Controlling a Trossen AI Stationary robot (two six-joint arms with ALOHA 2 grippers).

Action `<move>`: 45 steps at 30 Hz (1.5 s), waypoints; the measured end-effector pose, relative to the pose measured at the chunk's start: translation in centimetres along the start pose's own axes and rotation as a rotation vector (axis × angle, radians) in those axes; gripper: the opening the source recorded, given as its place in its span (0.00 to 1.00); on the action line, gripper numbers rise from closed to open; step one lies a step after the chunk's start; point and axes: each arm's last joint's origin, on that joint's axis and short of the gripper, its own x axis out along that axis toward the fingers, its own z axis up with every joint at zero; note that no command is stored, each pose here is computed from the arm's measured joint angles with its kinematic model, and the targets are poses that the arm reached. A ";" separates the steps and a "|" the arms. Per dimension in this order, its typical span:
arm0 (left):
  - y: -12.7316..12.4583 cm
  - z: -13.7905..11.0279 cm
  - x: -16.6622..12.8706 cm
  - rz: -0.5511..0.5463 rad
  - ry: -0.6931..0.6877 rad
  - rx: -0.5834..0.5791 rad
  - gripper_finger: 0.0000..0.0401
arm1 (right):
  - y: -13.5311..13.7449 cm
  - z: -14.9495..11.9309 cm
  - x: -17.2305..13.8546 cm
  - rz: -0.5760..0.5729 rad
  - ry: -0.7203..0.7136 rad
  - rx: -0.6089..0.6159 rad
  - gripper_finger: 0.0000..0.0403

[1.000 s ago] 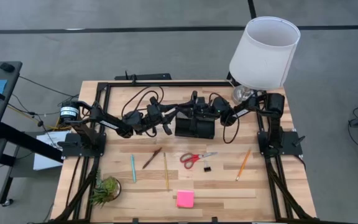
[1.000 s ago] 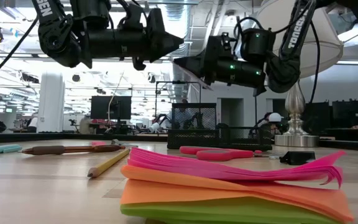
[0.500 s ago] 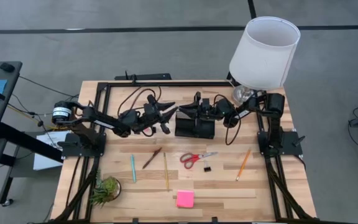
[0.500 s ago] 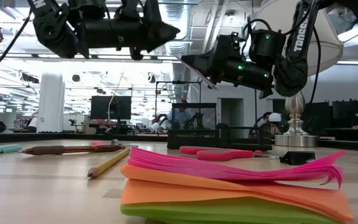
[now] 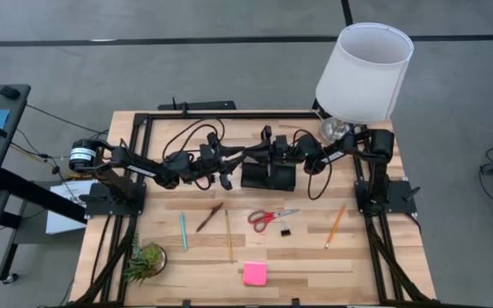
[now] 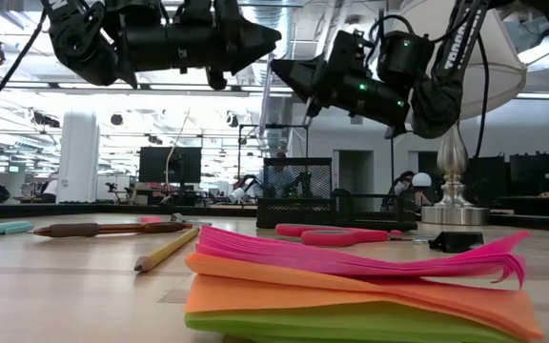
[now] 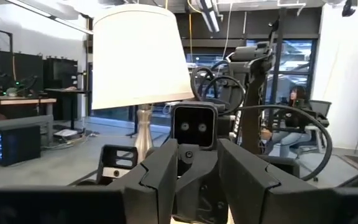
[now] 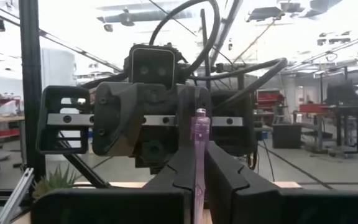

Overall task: Pick and place office supplies into organizer
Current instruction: Put the pink pen into the desk organizer

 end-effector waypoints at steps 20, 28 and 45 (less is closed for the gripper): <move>1.9 -3.2 2.5 0.030 0.146 0.002 0.27 | -2.7 2.6 -1.0 -0.015 -0.023 -0.019 0.03; 1.2 -7.0 5.1 0.002 0.240 -0.025 0.27 | -1.8 0.6 -1.9 -0.013 0.114 0.051 0.03; -0.4 -7.5 4.7 -0.006 0.283 -0.051 0.27 | 1.3 -0.8 -3.9 -0.084 0.127 0.050 0.02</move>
